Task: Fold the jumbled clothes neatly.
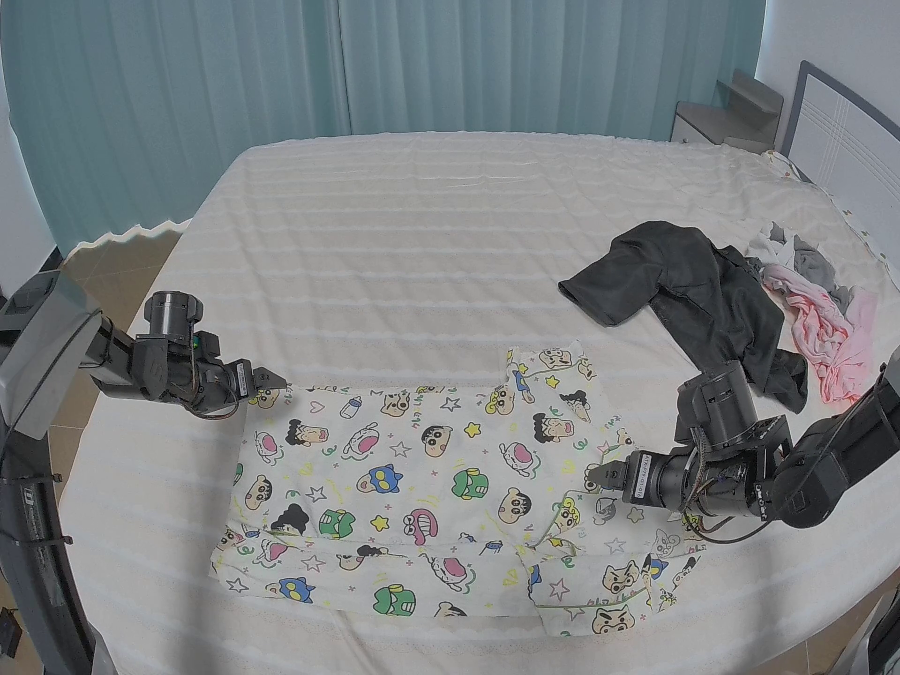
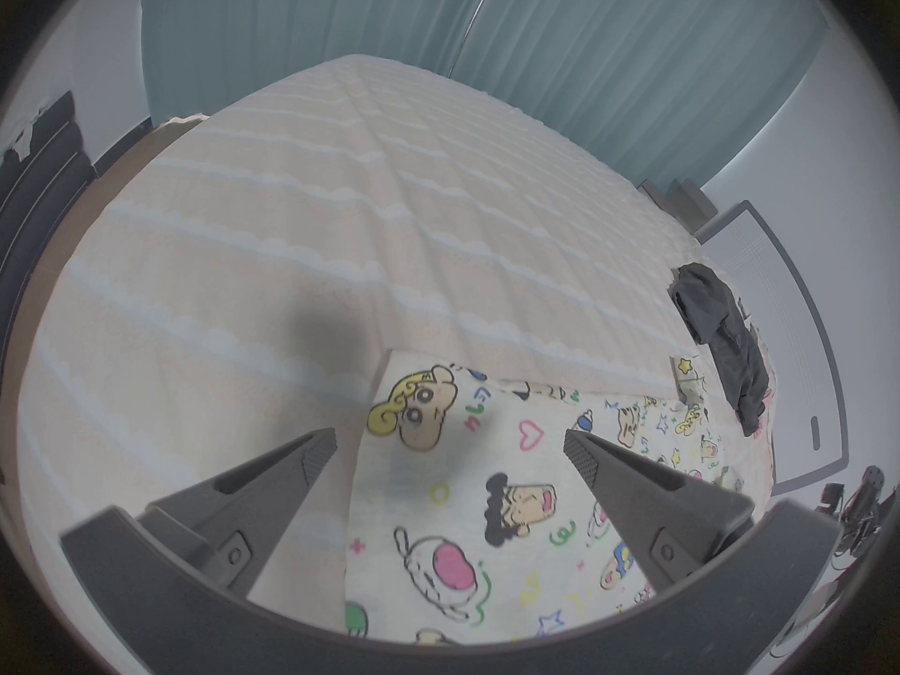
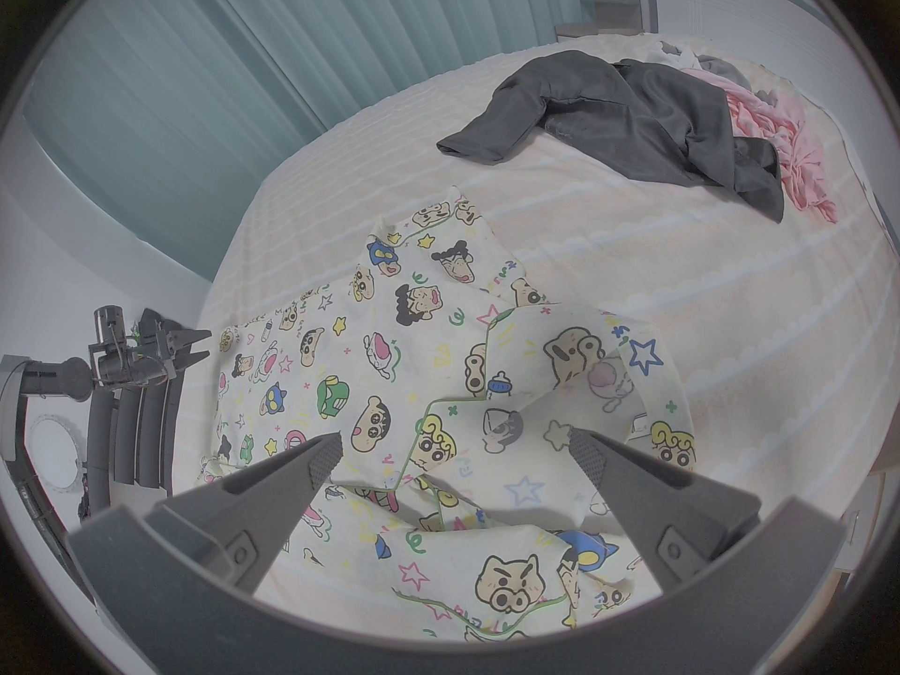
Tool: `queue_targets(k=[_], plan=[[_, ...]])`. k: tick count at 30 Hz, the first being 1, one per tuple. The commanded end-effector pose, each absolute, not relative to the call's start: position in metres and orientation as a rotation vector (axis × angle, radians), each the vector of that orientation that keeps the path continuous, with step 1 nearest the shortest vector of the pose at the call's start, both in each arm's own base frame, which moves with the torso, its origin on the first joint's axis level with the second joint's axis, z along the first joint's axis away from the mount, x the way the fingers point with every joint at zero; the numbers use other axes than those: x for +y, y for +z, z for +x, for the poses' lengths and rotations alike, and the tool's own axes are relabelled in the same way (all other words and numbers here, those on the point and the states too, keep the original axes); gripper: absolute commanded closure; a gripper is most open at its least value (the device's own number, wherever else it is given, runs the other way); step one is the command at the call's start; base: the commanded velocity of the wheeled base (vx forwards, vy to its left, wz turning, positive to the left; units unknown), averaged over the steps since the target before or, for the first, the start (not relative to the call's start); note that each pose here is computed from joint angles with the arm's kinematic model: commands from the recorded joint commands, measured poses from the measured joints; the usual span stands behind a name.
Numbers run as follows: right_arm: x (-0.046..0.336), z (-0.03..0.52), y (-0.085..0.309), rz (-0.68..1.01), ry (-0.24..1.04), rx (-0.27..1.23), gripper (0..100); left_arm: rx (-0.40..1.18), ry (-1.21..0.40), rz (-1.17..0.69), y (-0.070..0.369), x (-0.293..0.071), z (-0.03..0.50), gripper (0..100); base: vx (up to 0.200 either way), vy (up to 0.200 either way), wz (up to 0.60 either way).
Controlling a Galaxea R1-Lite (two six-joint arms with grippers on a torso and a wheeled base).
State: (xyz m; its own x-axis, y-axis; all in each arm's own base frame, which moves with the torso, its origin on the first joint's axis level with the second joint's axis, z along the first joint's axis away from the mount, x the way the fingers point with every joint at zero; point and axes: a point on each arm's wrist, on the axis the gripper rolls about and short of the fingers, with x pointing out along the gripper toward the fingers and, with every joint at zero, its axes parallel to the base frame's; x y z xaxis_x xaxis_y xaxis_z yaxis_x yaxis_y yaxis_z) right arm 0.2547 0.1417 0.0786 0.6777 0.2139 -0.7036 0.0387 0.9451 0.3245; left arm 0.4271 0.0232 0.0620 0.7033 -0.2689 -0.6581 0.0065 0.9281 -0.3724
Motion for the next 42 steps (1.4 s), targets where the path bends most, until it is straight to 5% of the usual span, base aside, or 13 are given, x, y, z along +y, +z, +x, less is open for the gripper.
queue_targets(k=[1, 12, 13, 23, 42], plan=[[0.141, 0.256, 0.074, 0.322, 0.091, 0.836, 0, 0.785, -0.152, -0.361, 0.028, 0.023, 0.441, 0, 0.000, 0.000, 0.00], [0.130, 0.290, 0.073, 0.313, 0.051, 0.794, 0, 0.790, -0.190, -0.370, 0.013, 0.015, 0.448, 0, 0.000, 0.000, 0.00], [0.128, 0.296, 0.070, 0.309, 0.046, 0.789, 0, 0.794, -0.197, -0.376, 0.013, 0.015, 0.447, 100, 0.000, 0.000, 0.00], [0.122, 0.391, 0.037, 0.325, 0.098, 0.678, 0, 0.766, -0.199, -0.422, 0.039, 0.011, 0.438, 100, 0.000, 0.000, 0.00], [0.099, 0.458, 0.000, 0.390, 0.199, 0.656, 0, 0.777, -0.181, -0.440, 0.048, 0.007, 0.425, 100, 0.000, 0.000, 0.00]])
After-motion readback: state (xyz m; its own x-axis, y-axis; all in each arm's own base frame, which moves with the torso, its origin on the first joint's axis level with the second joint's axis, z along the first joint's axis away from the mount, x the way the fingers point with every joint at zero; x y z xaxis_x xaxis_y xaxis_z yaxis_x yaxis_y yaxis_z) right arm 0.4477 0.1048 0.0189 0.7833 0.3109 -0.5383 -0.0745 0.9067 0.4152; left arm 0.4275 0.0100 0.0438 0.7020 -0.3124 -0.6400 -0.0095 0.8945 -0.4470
